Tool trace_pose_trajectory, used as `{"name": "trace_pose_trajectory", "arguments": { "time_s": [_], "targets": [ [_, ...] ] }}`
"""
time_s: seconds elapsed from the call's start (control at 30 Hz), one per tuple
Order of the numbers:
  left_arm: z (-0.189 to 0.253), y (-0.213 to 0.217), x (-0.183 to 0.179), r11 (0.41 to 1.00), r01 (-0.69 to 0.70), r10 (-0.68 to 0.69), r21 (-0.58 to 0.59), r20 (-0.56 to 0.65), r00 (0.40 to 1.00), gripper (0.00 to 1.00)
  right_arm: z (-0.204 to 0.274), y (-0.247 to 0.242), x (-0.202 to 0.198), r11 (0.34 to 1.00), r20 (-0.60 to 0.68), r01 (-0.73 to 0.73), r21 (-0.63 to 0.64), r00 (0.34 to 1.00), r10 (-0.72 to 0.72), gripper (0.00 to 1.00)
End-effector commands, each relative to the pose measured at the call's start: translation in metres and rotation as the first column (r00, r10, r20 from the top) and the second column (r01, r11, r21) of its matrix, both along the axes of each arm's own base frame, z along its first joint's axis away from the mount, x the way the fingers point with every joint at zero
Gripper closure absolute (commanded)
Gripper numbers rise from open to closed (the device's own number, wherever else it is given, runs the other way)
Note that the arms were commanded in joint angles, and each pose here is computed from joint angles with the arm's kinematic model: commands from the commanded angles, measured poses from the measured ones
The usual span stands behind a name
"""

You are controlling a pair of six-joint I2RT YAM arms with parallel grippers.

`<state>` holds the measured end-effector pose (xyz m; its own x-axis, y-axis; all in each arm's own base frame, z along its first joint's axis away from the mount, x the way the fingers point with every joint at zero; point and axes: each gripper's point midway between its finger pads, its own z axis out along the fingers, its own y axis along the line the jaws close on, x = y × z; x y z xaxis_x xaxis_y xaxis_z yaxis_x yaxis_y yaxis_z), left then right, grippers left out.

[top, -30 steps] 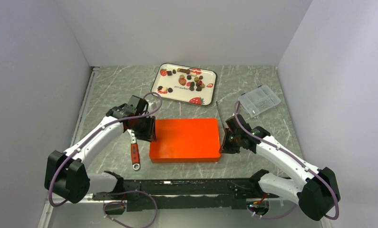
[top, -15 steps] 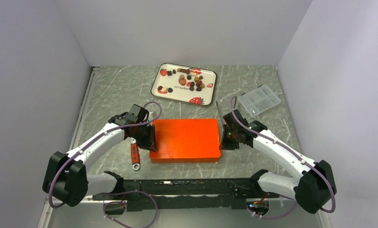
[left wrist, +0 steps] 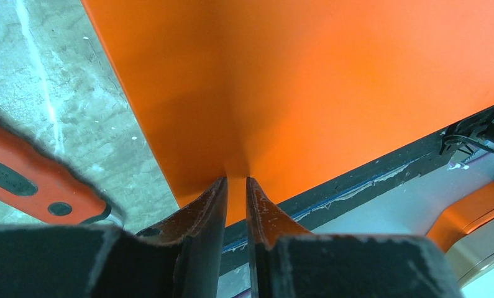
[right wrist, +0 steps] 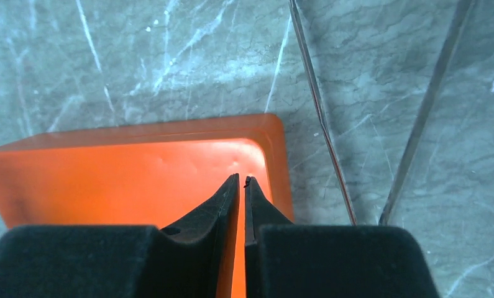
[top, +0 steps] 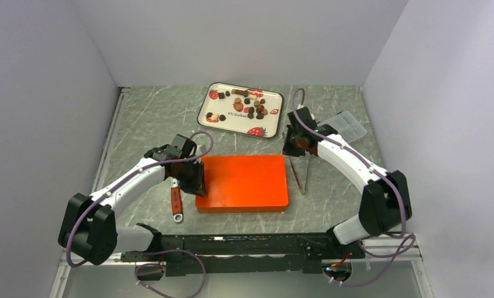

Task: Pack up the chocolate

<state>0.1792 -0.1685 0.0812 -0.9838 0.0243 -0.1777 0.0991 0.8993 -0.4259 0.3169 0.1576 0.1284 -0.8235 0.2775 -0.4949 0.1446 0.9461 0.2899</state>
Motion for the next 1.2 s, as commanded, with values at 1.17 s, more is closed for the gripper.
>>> {"name": "trace_pose_trajectory", "arguments": {
  "time_s": [1.17],
  "targets": [
    [0.011, 0.016, 0.132, 0.976, -0.148, 0.111, 0.157, 0.226, 0.968, 0.67, -0.032, 0.013, 0.016, 0.998, -0.040, -0.060, -0.006, 0.997, 0.060, 0.93]
  ]
}}
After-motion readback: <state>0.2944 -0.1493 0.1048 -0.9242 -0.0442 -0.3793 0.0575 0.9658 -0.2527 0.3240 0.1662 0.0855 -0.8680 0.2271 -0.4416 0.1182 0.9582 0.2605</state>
